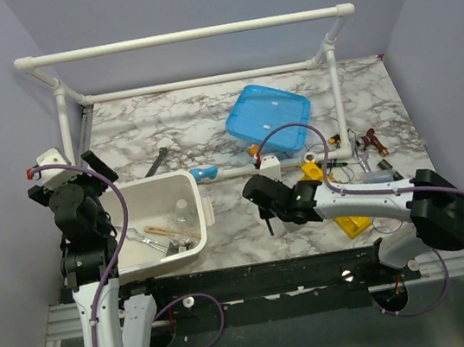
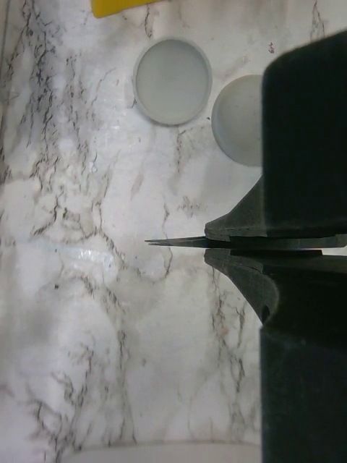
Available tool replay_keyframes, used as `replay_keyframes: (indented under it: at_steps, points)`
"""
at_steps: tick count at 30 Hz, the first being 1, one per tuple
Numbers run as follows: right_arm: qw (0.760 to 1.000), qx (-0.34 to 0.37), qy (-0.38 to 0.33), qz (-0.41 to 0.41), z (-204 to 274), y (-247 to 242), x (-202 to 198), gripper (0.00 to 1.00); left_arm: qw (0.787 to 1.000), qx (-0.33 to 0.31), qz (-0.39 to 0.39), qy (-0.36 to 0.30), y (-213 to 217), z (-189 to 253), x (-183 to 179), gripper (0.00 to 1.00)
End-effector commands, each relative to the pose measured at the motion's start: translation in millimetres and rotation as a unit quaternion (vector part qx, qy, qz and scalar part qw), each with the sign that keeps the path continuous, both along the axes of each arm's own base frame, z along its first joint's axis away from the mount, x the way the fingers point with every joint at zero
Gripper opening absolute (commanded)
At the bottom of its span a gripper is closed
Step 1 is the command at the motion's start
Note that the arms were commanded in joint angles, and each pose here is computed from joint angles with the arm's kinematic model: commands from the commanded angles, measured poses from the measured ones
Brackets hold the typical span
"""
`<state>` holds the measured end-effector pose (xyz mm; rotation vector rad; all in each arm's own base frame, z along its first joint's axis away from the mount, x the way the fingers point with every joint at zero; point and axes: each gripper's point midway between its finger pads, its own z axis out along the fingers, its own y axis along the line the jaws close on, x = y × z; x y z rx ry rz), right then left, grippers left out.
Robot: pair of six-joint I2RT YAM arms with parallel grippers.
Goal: Organize the chemistry lab equipment
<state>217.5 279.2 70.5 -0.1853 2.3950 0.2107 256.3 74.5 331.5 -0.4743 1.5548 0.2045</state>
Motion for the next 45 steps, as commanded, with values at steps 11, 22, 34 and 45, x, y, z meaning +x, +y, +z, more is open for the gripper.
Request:
replay_keyframes:
  at_steps: [11,22,34,45]
  points:
    - [0.939,0.253,-0.193,0.129,219.4,67.4,-3.3,0.01,1.0,0.001,-0.024,-0.007,-8.6,0.9,2.5,0.99]
    - [0.884,0.321,-0.236,0.245,263.9,161.6,-5.8,0.01,1.0,0.002,-0.027,-0.007,-9.7,0.4,4.2,0.99]
    - [0.895,0.222,-0.196,0.334,183.1,244.6,-31.5,0.01,0.999,0.001,-0.032,-0.005,-11.2,-0.3,5.4,0.99]
    - [0.921,0.135,-0.13,0.341,92.3,264.6,-31.3,0.01,0.999,0.001,-0.032,-0.006,-11.2,-0.6,5.5,0.99]
